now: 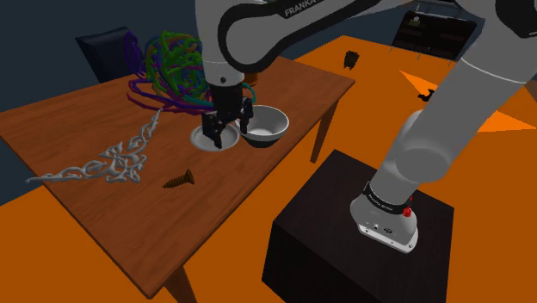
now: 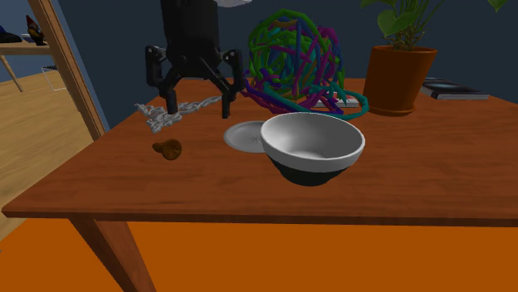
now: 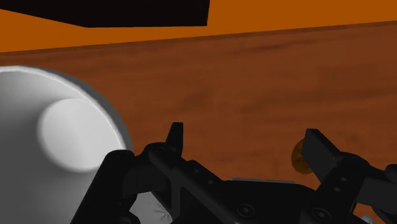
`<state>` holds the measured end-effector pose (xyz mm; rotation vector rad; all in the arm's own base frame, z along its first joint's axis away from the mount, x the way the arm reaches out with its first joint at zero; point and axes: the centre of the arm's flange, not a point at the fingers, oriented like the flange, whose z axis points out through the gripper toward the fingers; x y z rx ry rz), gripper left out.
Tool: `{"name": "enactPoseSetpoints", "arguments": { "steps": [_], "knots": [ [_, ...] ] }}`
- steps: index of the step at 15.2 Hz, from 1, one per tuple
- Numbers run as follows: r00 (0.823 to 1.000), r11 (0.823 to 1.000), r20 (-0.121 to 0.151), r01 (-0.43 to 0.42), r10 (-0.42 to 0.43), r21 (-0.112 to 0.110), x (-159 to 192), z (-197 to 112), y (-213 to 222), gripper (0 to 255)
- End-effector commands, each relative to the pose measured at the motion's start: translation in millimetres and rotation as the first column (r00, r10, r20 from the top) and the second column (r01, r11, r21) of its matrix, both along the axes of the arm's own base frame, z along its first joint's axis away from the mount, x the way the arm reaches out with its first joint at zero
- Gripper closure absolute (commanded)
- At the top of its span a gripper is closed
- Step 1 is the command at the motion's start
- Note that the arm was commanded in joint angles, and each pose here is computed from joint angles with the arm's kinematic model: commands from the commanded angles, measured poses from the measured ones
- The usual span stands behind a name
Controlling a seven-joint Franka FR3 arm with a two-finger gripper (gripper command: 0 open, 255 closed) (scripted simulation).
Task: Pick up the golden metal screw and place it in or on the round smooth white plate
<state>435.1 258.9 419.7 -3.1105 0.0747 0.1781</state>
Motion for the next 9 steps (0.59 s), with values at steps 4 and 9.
{"name": "enactPoseSetpoints", "arguments": {
  "steps": [4, 9],
  "knots": [
    [0.999, 0.999, -0.005, 0.032, -0.032, 0.014, 35, -29, 50, 0],
    [0.998, 0.998, -0.011, 0.063, -0.062, 0.026, 69, -57, 97, 0]
  ]
}}
